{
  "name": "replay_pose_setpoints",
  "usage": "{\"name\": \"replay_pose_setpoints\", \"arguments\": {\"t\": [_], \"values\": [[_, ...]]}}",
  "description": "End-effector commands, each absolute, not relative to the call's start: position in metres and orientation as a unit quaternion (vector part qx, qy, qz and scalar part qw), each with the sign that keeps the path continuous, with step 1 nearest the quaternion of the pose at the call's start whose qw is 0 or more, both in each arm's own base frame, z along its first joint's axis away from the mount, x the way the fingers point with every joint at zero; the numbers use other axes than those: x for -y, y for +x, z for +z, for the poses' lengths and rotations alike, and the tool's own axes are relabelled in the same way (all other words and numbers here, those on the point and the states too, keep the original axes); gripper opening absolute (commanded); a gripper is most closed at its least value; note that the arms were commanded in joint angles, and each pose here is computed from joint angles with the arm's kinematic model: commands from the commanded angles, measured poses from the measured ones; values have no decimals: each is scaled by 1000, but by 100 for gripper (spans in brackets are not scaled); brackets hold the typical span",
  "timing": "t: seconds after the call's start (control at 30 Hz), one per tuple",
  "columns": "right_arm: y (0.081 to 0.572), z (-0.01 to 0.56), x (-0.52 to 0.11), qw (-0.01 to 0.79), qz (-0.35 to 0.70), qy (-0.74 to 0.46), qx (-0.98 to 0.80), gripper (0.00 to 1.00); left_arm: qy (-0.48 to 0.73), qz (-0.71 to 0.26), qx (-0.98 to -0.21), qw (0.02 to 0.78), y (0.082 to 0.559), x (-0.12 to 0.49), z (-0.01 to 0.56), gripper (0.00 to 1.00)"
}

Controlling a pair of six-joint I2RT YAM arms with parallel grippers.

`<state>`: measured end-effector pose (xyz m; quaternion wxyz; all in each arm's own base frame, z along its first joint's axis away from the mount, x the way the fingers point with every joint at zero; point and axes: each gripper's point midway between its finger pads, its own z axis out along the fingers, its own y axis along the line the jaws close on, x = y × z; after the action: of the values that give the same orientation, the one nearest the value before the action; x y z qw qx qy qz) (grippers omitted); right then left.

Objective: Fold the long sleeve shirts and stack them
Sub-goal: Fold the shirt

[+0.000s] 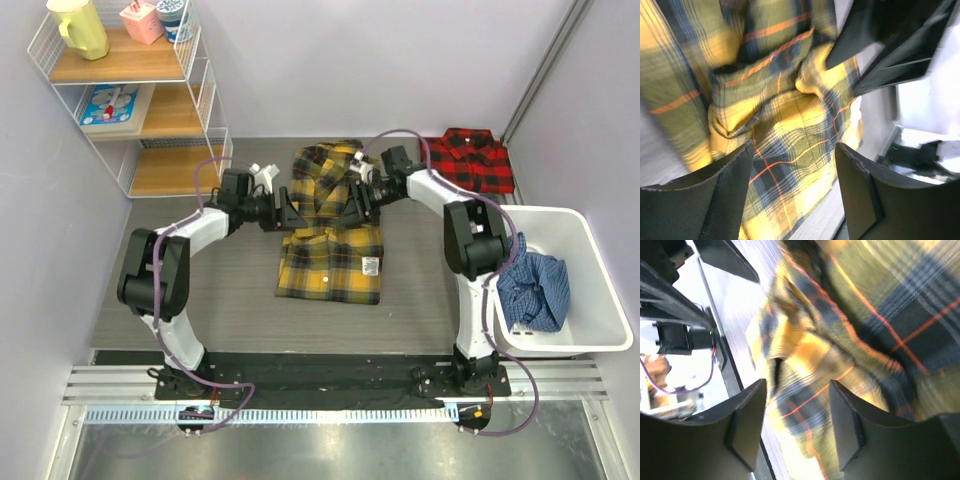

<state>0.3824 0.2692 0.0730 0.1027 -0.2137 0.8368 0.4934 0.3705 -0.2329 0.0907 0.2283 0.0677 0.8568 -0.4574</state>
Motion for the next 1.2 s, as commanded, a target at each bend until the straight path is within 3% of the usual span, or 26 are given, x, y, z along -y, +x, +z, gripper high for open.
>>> {"name": "replay_pose_setpoints", "arguments": {"t": [0.0,0.13,0.33,0.73,1.17], "values": [[397,135,-237,193,441,-198,-854,61,118,-359,-882,282,384,207,112,64],[390,103,-194,191,352,-146,-905,66,130,-317,-903,260,384,195,93,55],[364,67,-170,158,304,-132,-930,70,170,-295,-911,234,383,199,77,52],[373,43,-181,144,331,-119,-925,60,201,-243,-924,219,388,202,49,57],[389,52,-196,155,351,-126,-915,52,218,-280,-908,222,394,223,55,54]]}}
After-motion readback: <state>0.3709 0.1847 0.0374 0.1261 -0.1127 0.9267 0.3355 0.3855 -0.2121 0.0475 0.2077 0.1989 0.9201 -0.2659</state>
